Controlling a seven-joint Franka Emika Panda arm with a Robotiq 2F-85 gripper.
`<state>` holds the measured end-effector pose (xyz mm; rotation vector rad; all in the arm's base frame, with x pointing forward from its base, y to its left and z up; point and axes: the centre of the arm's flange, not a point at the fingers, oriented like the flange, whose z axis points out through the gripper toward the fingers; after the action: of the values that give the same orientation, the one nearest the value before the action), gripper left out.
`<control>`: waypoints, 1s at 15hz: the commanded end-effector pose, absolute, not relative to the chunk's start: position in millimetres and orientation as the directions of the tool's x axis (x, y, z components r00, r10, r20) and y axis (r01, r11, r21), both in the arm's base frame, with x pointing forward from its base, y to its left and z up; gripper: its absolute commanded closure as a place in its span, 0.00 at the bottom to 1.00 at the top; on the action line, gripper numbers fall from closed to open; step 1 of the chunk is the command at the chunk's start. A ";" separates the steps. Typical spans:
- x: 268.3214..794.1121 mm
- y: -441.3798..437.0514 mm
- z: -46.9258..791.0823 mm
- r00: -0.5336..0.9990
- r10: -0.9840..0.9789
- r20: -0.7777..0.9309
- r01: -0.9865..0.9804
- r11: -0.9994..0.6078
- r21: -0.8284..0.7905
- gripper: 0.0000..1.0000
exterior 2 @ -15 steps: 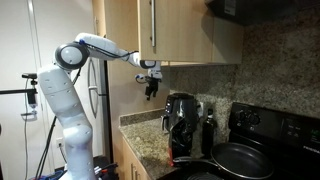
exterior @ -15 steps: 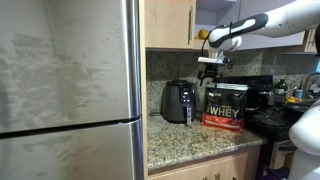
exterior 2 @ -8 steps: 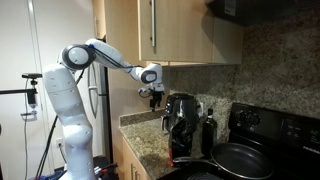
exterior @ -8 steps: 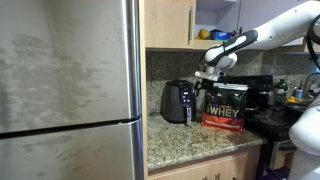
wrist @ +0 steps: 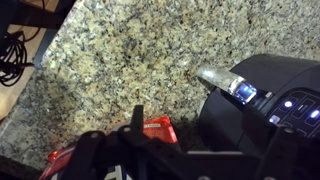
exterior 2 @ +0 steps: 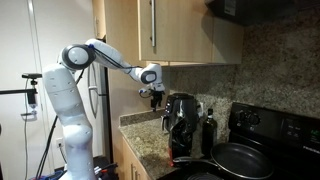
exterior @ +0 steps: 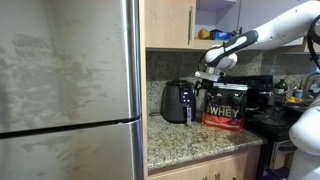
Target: Pull the food basket out of the air fryer
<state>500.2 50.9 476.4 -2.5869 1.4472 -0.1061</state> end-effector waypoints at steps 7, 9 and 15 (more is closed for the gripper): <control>539.3 59.3 397.3 0.565 -0.794 0.224 -0.737 -0.607 -0.297 0.00; 539.4 59.7 397.7 0.563 -0.794 0.230 -0.732 -0.608 -0.308 0.00; 538.6 73.0 397.1 0.571 -0.796 0.200 -0.729 -0.604 -0.323 0.00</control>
<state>538.6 73.1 397.1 -2.5975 1.2776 -0.4836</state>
